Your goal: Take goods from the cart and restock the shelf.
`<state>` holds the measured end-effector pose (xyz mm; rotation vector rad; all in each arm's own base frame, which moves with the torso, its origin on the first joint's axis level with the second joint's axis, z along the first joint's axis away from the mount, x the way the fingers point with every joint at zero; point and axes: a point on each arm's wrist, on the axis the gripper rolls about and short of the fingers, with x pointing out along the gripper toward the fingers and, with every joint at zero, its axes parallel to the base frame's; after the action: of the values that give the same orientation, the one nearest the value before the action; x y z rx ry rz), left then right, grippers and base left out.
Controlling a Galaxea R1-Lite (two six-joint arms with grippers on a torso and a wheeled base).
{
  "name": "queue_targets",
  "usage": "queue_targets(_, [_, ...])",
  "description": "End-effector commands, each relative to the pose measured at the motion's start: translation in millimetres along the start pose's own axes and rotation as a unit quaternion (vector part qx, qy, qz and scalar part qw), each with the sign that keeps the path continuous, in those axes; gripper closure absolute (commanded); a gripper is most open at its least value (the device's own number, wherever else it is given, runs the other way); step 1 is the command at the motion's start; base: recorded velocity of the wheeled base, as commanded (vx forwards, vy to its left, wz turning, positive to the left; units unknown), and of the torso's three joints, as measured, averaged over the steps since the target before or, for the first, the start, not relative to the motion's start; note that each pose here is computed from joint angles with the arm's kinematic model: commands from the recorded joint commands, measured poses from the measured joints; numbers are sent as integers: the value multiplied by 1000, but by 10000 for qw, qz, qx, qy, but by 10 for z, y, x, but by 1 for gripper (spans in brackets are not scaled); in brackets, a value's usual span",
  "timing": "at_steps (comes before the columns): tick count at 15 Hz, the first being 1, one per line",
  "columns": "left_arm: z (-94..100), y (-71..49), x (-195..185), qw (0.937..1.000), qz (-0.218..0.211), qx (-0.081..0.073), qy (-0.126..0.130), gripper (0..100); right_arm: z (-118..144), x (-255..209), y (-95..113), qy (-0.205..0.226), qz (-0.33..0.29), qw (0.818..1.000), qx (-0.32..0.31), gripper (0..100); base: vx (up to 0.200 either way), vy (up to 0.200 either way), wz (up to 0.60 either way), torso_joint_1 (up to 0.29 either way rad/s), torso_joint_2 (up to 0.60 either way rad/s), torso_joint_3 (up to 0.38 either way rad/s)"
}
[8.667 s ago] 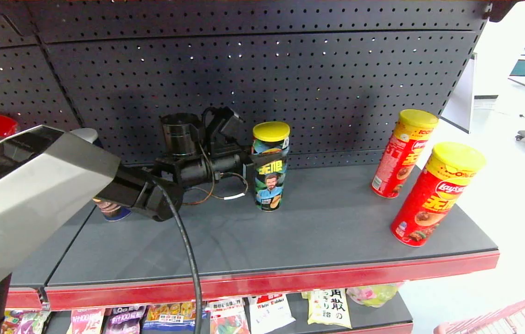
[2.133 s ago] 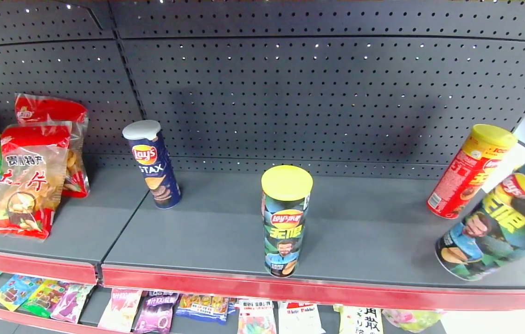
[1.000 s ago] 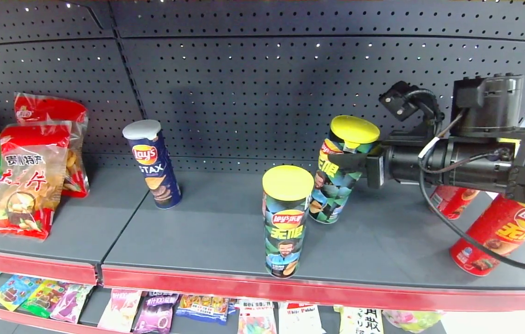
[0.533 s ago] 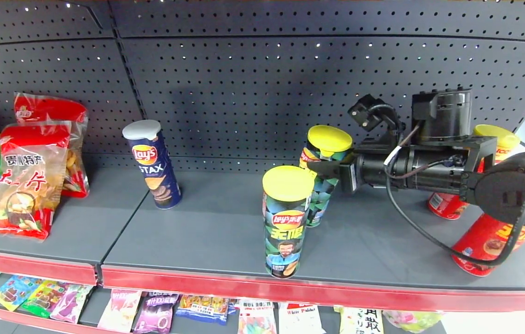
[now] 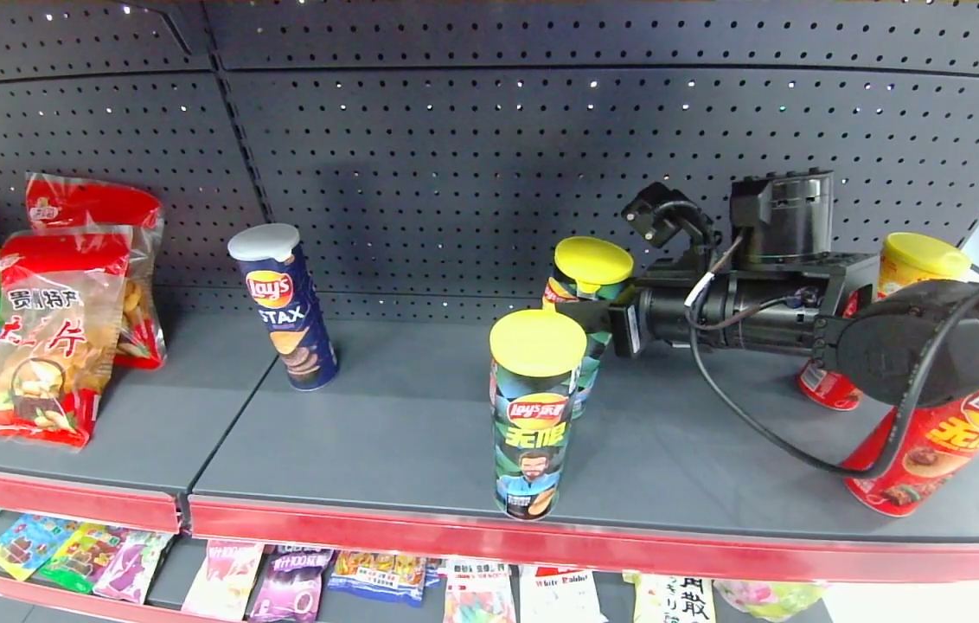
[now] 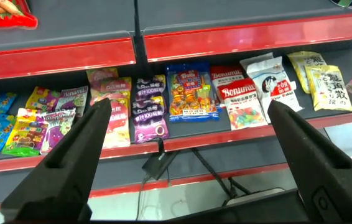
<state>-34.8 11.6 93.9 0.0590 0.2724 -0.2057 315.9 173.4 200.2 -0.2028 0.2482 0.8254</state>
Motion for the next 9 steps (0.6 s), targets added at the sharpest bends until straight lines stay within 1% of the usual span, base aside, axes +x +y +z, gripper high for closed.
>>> queue_targets(1, [3,0,3,10000,0,1,17,0,-18,31,14,30,35,10000,2,100,0,0,0,0,0,0])
queue_targets(6, [3,0,3,10000,0,1,17,0,12,102,21,-15,64,10000,-26,100,0,0,0,0,0,0])
queue_targets(8, [3,0,3,10000,0,1,17,0,-6,122,60,25,115,9999,-28,100,0,0,0,0,0,0])
queue_targets(9, [3,0,3,10000,0,1,17,0,-13,131,58,32,117,9999,-25,0,0,0,0,0,0,0])
